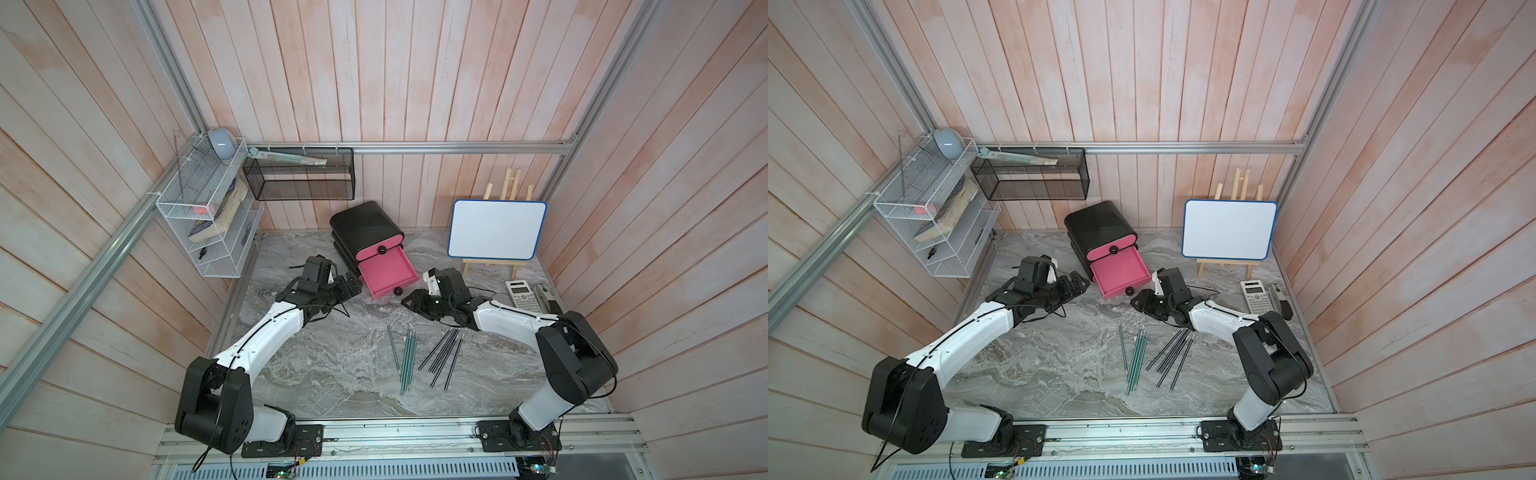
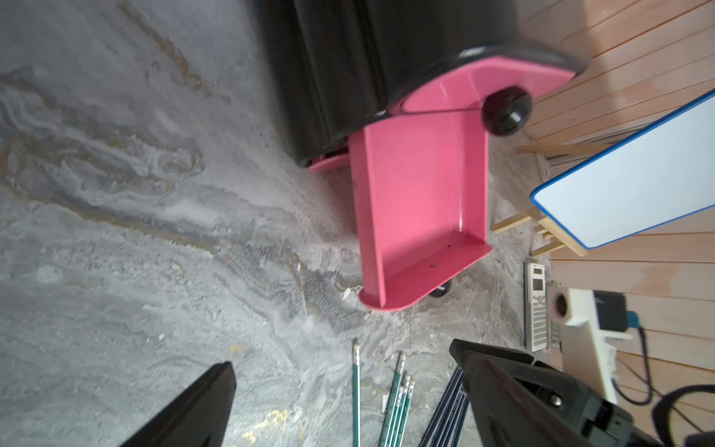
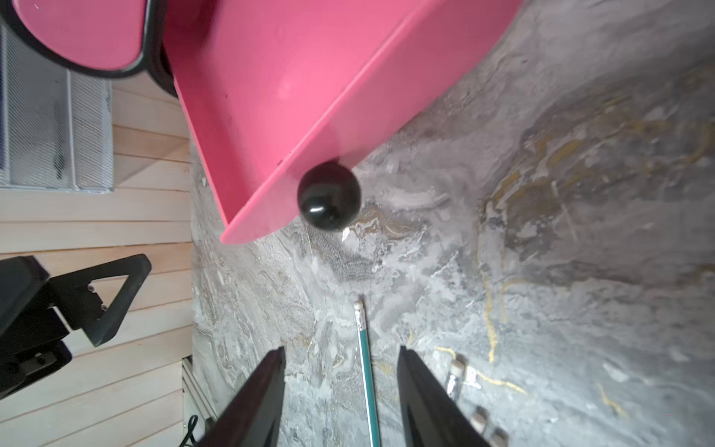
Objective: Please place the pencils in the drawer according to their color
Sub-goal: Open the drawer in the storage box, then pick up the pencil from the center of the board.
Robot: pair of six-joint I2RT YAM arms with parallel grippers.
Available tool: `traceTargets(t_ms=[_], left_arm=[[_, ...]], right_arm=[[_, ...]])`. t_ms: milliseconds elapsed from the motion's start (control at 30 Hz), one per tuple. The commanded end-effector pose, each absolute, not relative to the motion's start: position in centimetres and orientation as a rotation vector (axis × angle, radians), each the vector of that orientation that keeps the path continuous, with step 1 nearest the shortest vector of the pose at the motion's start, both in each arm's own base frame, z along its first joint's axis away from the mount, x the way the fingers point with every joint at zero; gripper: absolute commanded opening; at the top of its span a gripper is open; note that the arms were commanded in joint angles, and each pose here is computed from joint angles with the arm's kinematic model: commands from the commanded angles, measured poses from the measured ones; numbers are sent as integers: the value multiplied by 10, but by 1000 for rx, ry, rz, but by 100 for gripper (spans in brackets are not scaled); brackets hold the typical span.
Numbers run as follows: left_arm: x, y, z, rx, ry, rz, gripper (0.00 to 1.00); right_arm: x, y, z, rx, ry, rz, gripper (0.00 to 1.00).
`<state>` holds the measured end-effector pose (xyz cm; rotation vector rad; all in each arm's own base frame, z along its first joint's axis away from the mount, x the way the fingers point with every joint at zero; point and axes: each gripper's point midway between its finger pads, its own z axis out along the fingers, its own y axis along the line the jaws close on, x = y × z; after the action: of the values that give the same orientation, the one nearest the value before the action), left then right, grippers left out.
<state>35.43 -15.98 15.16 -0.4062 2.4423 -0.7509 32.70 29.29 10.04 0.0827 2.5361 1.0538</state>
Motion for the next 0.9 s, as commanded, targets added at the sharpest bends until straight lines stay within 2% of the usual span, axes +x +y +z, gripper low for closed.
traceTargets(t_ms=[0,300,867], left_arm=[[347,-157,143,-463,2425,-762,99],[325,-155,121,-547,2423,-808,99],[323,-156,113,-561,2428,-818,100]], right_arm=[[318,288,89,-53,2599,799,52],[310,320,72,-256,2626,557,49],[311,344,40,-418,2654,374,40]])
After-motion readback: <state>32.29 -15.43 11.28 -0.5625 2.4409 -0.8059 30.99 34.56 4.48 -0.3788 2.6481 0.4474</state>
